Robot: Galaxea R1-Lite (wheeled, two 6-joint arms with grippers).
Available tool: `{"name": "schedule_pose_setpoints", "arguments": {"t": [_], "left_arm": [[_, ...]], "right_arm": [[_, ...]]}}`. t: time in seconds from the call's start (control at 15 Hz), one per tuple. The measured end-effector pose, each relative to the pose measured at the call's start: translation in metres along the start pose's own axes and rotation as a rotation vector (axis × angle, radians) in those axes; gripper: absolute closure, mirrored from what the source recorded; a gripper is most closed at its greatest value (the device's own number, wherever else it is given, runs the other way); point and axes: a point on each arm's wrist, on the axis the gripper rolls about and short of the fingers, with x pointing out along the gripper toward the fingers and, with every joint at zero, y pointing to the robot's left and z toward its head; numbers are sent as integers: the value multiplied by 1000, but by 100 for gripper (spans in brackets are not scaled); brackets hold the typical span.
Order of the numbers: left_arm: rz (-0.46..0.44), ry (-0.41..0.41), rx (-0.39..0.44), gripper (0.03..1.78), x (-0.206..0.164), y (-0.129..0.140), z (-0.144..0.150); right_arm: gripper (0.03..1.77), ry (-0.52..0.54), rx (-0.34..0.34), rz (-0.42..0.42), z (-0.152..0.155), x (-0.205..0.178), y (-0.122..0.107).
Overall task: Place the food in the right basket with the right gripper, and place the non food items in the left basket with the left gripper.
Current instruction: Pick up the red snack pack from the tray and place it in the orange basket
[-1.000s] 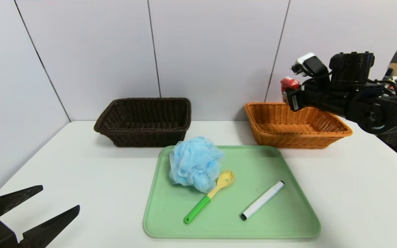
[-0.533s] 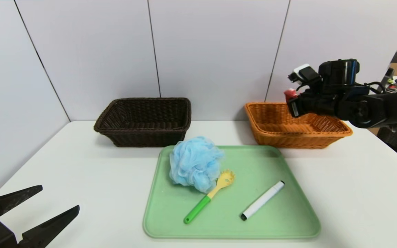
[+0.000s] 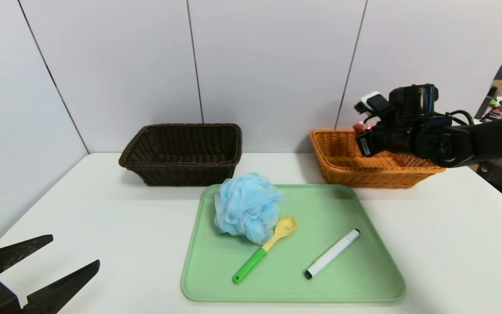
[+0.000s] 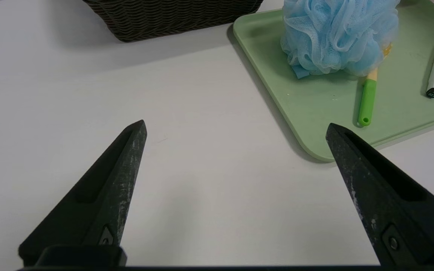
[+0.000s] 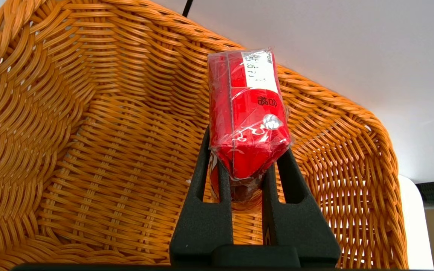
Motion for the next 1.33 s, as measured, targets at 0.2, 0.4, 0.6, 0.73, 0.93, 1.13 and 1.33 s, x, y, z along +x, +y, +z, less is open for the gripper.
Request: {"name": "schedule_pose_setpoints", "arguments": {"t": [0.2, 0.4, 0.6, 0.73, 0.93, 1.13, 1.33], "left_arm": [[0, 1, 0, 12, 0, 0, 0], [0, 2, 0, 12, 0, 0, 0], [0, 3, 0, 12, 0, 0, -1], [0, 0, 1, 12, 0, 0, 0], [0, -1, 1, 12, 0, 0, 0], [0, -2, 1, 12, -1, 0, -1], [0, -1, 2, 12, -1, 0, -1]], "right_arm": [[155, 10, -4, 6, -3, 1, 2], [150, 14, -7, 6, -4, 1, 3], [105, 5, -8, 3, -3, 0, 2], [83, 2, -8, 3, -2, -2, 2], [59, -2, -9, 1, 0, -7, 0], [43, -18, -20, 0, 5, -24, -2], [32, -67, -52, 11, 17, -63, -3]]}}
